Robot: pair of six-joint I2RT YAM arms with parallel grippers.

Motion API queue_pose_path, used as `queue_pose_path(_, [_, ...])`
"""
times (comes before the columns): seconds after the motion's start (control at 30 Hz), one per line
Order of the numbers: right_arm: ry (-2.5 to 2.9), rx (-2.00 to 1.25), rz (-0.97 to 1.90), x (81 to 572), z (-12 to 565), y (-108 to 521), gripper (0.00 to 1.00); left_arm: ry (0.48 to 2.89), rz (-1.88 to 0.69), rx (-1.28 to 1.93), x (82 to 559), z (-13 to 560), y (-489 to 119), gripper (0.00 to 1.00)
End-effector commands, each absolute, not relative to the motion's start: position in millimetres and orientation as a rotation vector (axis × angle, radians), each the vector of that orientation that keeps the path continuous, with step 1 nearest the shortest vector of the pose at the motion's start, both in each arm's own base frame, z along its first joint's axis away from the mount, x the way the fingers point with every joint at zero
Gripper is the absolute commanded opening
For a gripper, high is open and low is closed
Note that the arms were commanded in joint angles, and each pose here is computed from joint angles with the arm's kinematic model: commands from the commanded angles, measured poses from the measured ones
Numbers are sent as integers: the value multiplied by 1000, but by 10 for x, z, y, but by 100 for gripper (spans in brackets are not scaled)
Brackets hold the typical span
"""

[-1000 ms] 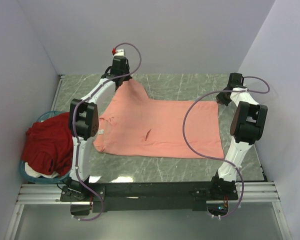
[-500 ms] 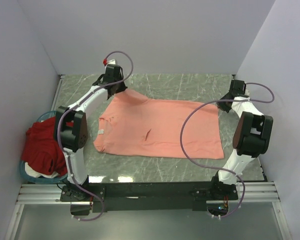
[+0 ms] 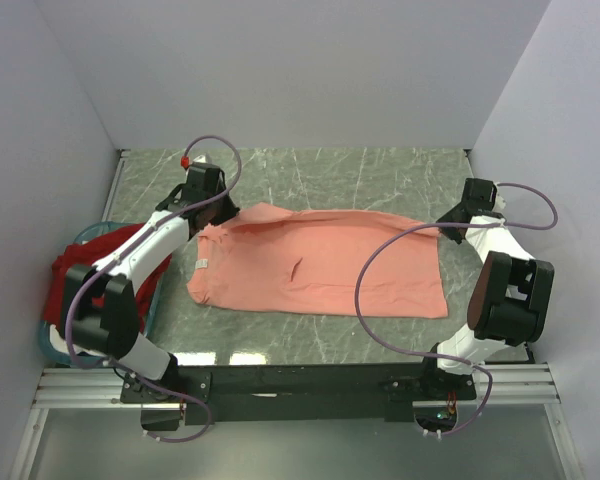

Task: Fold and stack the t-shirts
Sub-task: Fold the tshirt

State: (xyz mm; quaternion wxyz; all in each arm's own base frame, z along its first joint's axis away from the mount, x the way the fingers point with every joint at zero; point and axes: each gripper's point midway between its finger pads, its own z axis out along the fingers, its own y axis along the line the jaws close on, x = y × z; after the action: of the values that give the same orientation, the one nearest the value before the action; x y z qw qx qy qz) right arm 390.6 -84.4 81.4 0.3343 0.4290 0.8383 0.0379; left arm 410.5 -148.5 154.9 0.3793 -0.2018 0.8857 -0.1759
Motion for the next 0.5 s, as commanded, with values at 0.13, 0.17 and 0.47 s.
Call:
queue_pose_path(0.13, [2114, 1148, 50, 3751, 910, -1011, 0, 2284, -524, -491, 3632, 1603, -1473, 0])
queue_pose_path(0.17, [2117, 1150, 50, 3730, 894, -1019, 0, 2285, -519, -482, 3586, 1609, -1449, 0])
queue_pose_path(0.47, [2142, 1170, 75, 3466, 722, -945, 0, 2328, -500, -477, 3322, 1424, -1363, 0])
